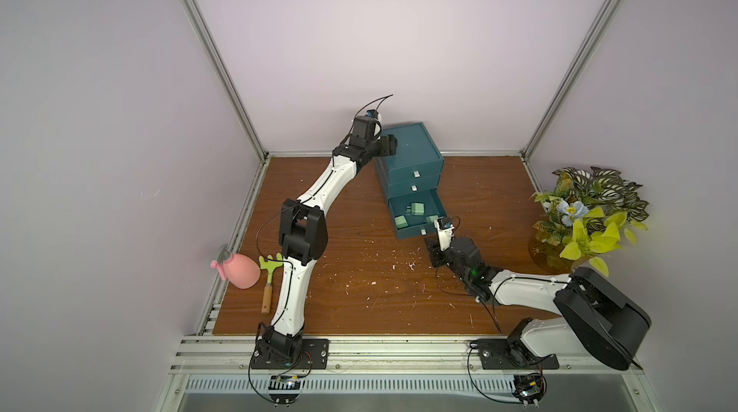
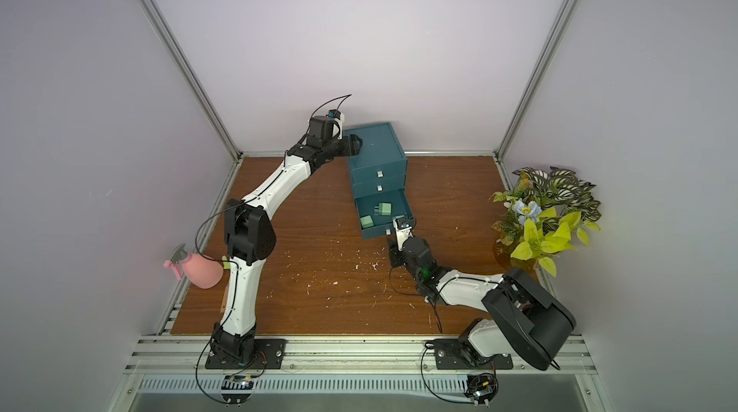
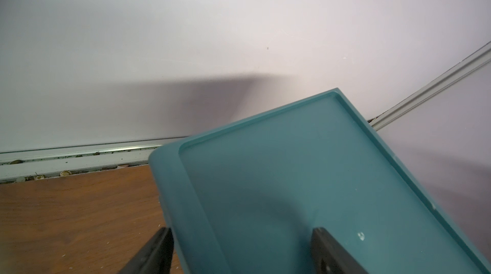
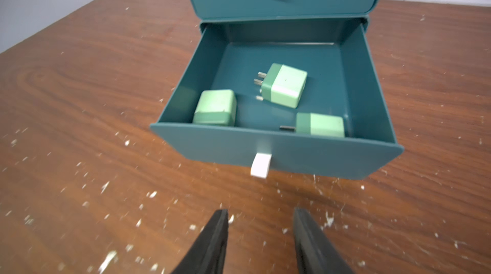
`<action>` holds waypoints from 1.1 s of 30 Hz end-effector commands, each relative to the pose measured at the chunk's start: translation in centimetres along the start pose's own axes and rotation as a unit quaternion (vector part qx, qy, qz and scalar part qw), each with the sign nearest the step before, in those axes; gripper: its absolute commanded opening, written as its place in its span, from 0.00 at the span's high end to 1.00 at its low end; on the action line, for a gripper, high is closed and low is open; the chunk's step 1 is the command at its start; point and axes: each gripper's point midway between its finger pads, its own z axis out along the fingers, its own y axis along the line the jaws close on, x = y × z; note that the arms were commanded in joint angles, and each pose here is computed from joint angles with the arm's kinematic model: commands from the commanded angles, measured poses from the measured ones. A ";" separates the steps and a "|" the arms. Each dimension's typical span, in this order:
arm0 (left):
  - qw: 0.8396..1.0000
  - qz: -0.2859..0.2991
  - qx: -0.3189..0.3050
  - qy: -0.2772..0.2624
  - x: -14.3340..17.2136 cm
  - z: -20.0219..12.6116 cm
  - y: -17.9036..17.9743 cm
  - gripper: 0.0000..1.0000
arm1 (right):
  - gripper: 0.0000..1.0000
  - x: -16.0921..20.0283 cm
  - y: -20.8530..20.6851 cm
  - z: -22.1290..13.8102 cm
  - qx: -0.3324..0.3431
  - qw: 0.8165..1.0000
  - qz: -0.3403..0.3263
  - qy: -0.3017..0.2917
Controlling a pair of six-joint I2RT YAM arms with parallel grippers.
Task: Place the plugs into the drawer by color
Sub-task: Place the plug in the drawer, then close the drawer in the storage box.
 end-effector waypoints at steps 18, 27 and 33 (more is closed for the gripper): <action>0.996 -0.001 -0.027 0.081 6.2 1.9 1.8 0.24 | 0.57 -5.7 0.8 6.7 -0.015 0.990 0.085 -0.109; 0.996 0.002 -0.027 0.082 6.3 1.9 1.5 0.24 | 0.57 -6.6 -0.2 9.7 -0.028 0.979 0.158 -0.126; 0.996 0.003 -0.026 0.083 6.4 1.9 1.4 0.24 | 0.57 -7.3 0.0 12.2 -0.046 0.970 0.200 -0.131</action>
